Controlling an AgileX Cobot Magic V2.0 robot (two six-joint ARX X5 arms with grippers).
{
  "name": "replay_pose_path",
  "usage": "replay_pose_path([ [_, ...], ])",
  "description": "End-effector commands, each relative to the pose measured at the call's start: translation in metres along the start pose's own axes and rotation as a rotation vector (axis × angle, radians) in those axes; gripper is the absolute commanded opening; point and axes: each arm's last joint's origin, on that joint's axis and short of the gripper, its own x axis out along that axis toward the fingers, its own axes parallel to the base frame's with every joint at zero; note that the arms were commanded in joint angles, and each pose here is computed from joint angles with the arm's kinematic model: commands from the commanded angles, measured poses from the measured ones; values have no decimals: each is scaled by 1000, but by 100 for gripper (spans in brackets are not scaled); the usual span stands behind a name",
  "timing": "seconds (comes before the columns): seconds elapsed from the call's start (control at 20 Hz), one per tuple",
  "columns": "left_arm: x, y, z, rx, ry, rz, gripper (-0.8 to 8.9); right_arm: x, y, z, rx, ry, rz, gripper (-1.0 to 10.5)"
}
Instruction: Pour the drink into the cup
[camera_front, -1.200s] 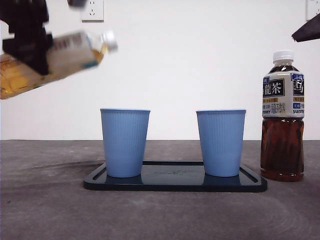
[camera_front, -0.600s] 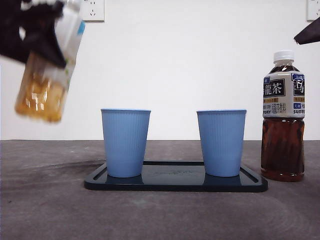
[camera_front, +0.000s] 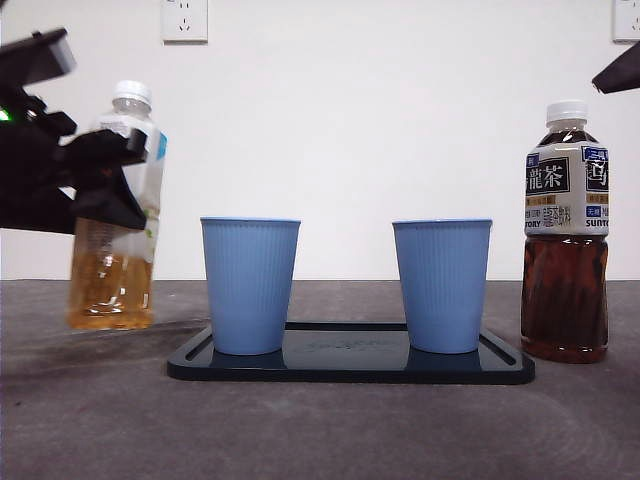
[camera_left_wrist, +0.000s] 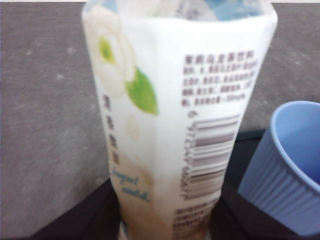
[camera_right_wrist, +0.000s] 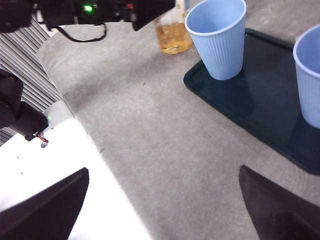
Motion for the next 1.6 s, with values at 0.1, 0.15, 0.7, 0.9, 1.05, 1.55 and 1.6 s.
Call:
replay_pose_path([
  [0.1,14,-3,7,-15,-103,-16,154,-2,2,2,25,6,1,476],
  [0.15,18,-3,4,-14,-101,-15,154,-2,2,1,31,14,1,476],
  [0.7,30,1,-11,-13,-25,4,202,-2,2,-1,44,32,-2,476],
  [0.9,30,0,-19,-3,63,10,321,-2,1,-1,37,30,-20,476],
  [1.05,28,1,-23,1,115,18,328,-2,1,-1,37,30,-20,476],
  [1.55,13,2,-21,6,190,28,511,-2,1,-1,26,30,-20,476],
  [1.6,11,2,-21,7,204,30,535,-2,1,-1,23,30,-20,476],
])
